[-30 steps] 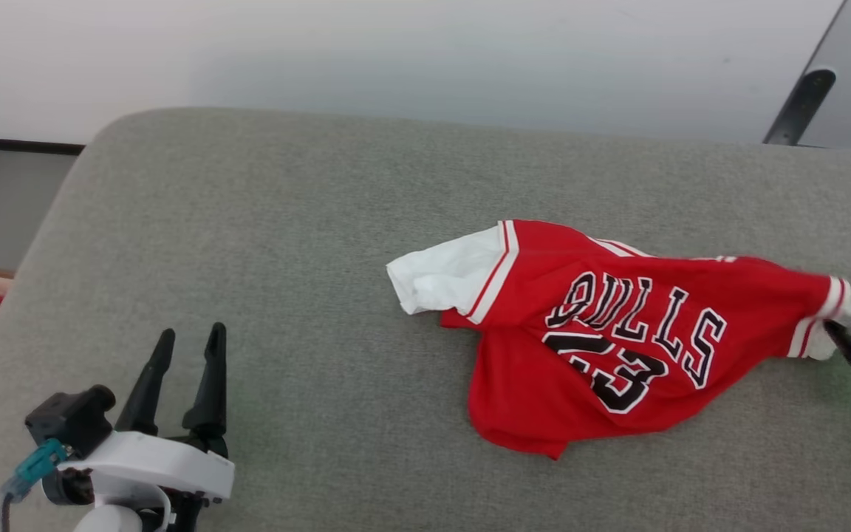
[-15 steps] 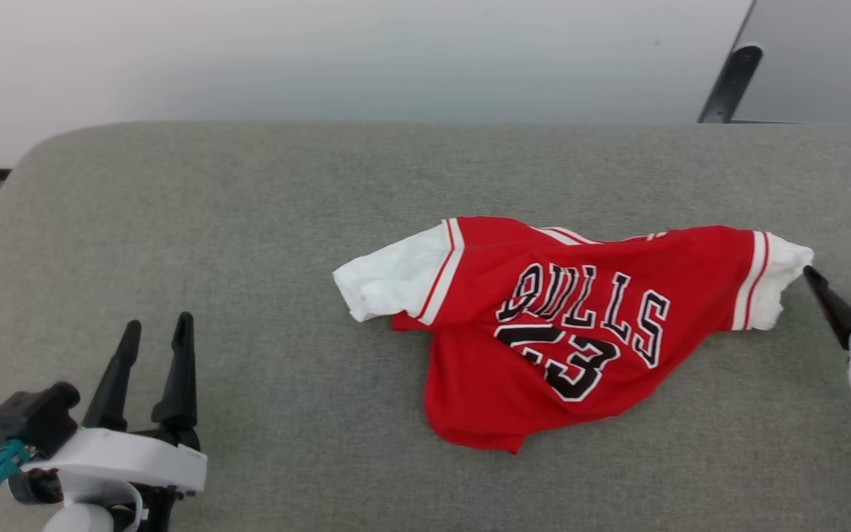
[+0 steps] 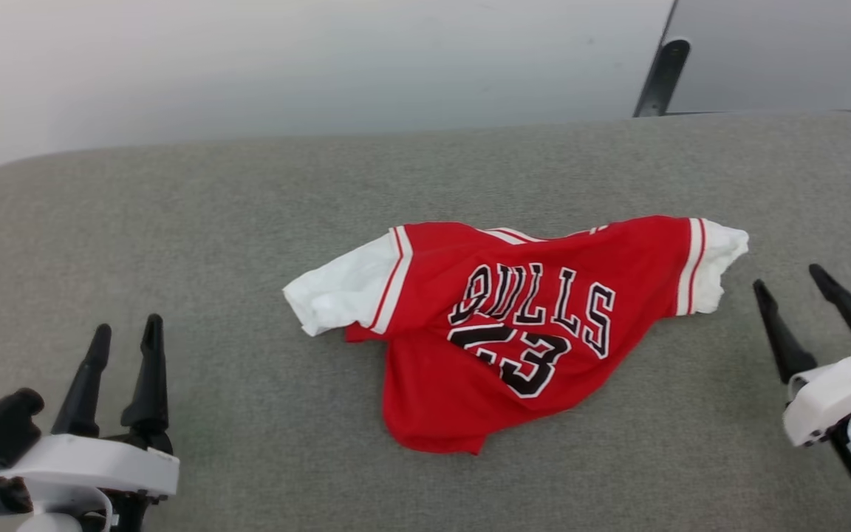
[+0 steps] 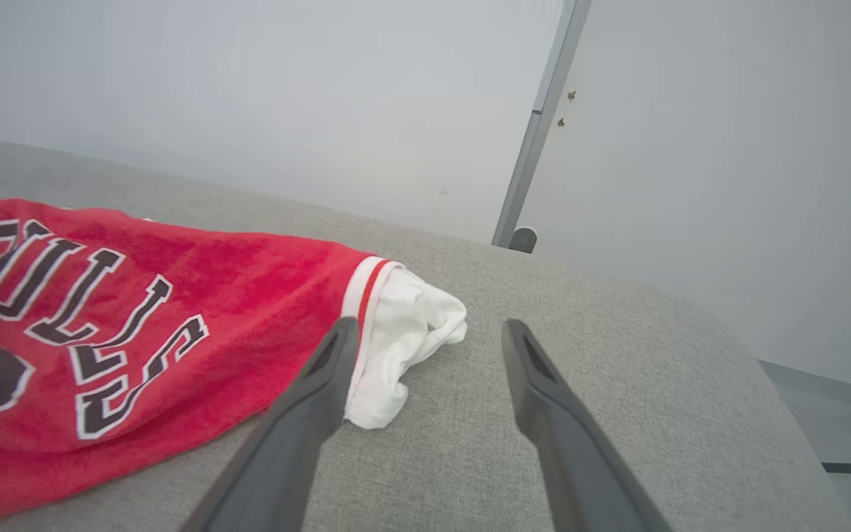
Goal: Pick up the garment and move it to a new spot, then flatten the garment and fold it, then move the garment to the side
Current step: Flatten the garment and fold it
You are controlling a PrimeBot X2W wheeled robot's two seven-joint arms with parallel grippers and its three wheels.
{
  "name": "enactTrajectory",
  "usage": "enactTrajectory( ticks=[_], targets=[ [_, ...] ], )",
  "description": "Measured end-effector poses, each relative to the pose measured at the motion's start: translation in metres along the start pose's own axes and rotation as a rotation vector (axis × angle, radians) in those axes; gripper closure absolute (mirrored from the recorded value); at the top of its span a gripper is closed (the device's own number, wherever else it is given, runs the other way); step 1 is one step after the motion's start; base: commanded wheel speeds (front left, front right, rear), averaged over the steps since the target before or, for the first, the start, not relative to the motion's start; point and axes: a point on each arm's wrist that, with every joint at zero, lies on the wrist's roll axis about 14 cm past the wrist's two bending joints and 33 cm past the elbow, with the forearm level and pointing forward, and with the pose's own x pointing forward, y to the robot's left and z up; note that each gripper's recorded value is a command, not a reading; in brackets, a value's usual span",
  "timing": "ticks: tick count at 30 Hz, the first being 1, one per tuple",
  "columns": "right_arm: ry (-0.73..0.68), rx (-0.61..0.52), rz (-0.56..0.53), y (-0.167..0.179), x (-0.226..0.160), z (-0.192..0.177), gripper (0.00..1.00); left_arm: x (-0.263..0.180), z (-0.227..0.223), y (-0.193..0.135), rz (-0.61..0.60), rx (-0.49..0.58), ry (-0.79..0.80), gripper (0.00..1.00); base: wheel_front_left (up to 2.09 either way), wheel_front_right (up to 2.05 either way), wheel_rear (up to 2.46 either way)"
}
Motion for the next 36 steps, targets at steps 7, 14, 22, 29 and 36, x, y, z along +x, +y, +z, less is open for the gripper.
enactTrajectory(
  ticks=[7,14,22,29,36],
  targets=[
    [-0.030,0.039,-0.041,0.011,-0.020,-0.006,0.00,0.012,0.000,-0.012,-0.051,-0.014,0.050,0.00,0.00,0.00,0.00],
    [-0.052,0.052,-0.069,0.012,-0.029,-0.004,0.00,0.023,-0.022,-0.036,-0.115,-0.089,0.252,0.00,0.00,0.00,0.00],
    [-0.049,0.068,-0.078,0.014,-0.028,-0.005,0.00,0.038,-0.042,-0.058,-0.158,-0.090,0.554,0.00,0.00,0.00,0.00],
    [-0.026,0.072,-0.074,0.016,-0.025,-0.013,0.00,0.074,-0.041,-0.070,-0.165,-0.042,0.726,0.00,0.00,0.00,0.00],
    [-0.010,0.070,-0.091,0.009,-0.023,-0.019,0.00,0.098,-0.067,-0.074,-0.138,-0.008,0.911,0.00,0.00,0.00,0.00]
  ],
)
